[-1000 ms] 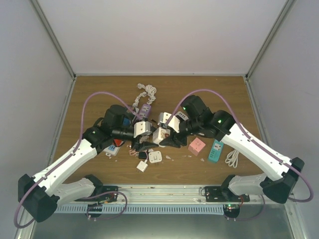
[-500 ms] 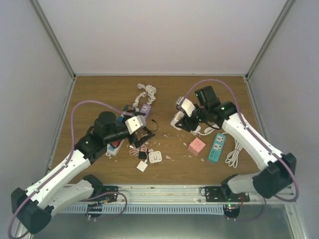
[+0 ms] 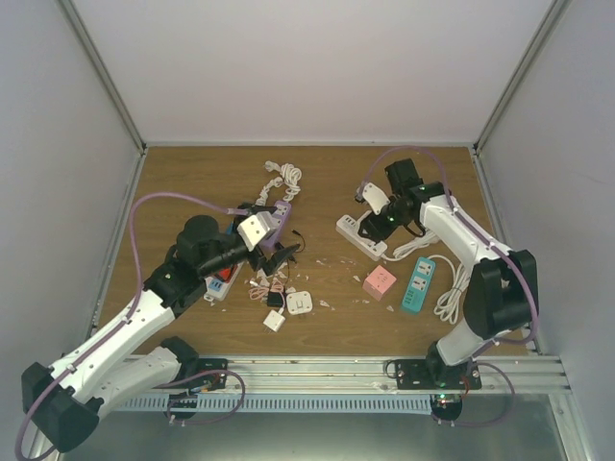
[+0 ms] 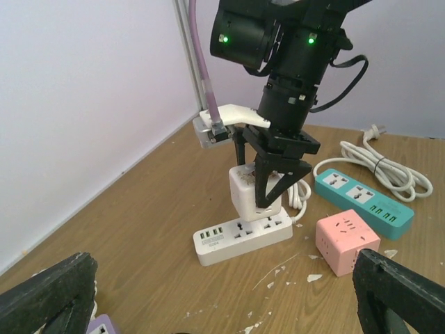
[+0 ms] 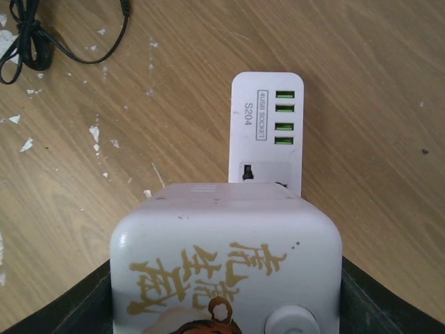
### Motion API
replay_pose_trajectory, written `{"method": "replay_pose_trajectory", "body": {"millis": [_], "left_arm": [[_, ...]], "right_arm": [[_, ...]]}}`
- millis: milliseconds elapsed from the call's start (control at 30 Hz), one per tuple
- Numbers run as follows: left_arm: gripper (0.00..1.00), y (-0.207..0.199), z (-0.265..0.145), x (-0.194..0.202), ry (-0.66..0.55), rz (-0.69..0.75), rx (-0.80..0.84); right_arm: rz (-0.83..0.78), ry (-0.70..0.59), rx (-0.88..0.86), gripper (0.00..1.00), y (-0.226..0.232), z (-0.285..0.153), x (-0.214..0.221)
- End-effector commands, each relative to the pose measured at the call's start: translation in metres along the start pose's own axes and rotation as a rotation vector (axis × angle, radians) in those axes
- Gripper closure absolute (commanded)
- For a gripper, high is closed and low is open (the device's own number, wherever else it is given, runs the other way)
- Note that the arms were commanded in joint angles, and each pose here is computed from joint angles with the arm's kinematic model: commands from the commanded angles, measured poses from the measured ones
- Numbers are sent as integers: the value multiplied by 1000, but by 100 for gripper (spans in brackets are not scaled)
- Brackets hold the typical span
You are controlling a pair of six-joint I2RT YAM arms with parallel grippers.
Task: Insert the plug
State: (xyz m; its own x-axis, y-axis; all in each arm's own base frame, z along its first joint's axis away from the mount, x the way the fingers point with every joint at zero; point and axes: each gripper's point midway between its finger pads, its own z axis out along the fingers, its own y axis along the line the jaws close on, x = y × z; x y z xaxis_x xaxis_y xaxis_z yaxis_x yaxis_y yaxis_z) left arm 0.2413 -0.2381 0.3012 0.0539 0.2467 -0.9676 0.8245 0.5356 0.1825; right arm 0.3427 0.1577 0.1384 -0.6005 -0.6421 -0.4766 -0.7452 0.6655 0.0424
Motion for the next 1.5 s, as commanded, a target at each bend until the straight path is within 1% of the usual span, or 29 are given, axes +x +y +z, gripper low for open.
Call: {"method": "replay_pose_trajectory", "body": {"millis": [0,100,267,533,933,1067,1300,1333,1467], "left_arm": [[1,5,2,-8,-58,8,-27],[1,5,4,-2,-43,2,-28],[1,7,8,8,-19,4,-40],[1,9,14,17,20,0,-43],[1,11,19,27,58,-7,-48],[1,12,20,26,60,-10,-50],[1,14,21,28,67,-15,-58],[1,14,21,33,88,-22,-58],[1,15,23,36,106,-28,-67]], "right_arm": [[-45,-58,-10,68,-13,7,-11],[-48,-68,-46,68,-16,15,-11],[-50,-32,-39,69,-28,29,-6],[-72,-14,-61,69,-31,46,-3],[-75,-4,-61,68,-33,53,-1],[-72,22,-44,68,-35,58,4],[-17,53,-30,64,-40,66,6],[-12,60,-22,63,-41,68,7],[-10,95,-4,63,-41,75,14]]}}
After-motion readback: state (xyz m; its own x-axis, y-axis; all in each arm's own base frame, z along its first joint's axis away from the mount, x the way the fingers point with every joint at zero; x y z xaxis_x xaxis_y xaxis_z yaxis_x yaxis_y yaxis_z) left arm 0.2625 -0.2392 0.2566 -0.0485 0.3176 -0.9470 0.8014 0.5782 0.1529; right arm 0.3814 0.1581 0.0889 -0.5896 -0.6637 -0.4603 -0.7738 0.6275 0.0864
